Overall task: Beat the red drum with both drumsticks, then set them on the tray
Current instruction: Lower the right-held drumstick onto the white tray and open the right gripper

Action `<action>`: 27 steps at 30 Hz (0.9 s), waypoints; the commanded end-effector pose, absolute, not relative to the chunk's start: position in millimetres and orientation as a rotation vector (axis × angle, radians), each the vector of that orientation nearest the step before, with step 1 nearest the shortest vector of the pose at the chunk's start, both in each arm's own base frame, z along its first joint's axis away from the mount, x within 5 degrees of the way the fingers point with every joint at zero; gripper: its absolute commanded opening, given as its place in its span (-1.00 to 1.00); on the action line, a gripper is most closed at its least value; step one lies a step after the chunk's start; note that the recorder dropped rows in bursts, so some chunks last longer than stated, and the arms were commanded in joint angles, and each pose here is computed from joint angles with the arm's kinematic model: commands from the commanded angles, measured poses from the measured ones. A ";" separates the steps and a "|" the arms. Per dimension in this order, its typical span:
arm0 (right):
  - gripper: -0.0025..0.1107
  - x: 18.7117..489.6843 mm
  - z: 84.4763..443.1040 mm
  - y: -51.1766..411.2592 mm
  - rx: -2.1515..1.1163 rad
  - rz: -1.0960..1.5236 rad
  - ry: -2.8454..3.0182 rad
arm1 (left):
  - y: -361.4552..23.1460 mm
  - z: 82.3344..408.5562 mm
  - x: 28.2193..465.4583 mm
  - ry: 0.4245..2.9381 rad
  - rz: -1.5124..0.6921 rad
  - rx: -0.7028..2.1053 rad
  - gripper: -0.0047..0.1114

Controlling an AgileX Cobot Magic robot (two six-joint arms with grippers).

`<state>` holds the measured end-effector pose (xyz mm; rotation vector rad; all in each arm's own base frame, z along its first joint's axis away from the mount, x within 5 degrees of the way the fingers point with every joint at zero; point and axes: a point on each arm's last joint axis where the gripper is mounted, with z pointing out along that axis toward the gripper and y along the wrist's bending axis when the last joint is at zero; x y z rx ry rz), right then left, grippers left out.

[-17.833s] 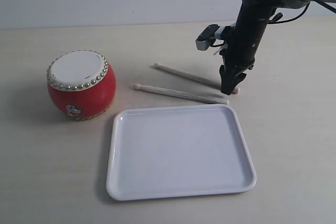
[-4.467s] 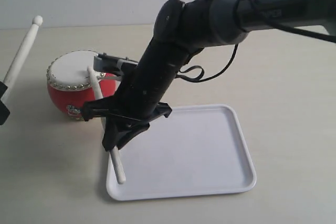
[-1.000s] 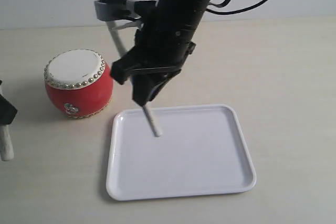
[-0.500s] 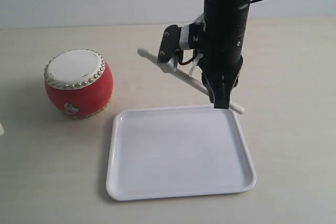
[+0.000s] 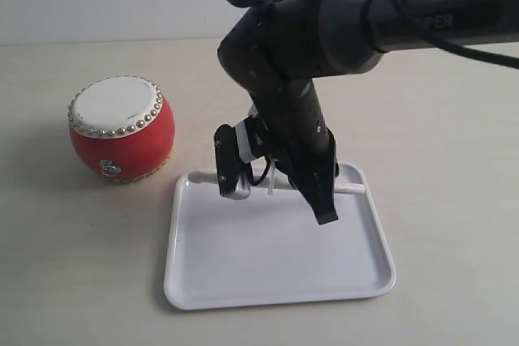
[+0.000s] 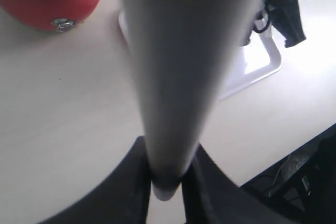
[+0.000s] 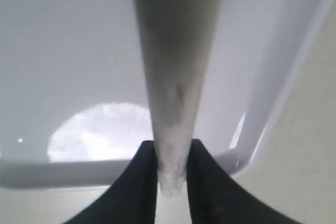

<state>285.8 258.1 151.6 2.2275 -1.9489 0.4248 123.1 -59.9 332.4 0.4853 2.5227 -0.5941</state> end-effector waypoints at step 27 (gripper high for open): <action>-0.72 290.1 123.7 280.3 2.262 0.406 -2.149 | -62.5 333.6 119.4 2.501 -0.637 0.500 -0.92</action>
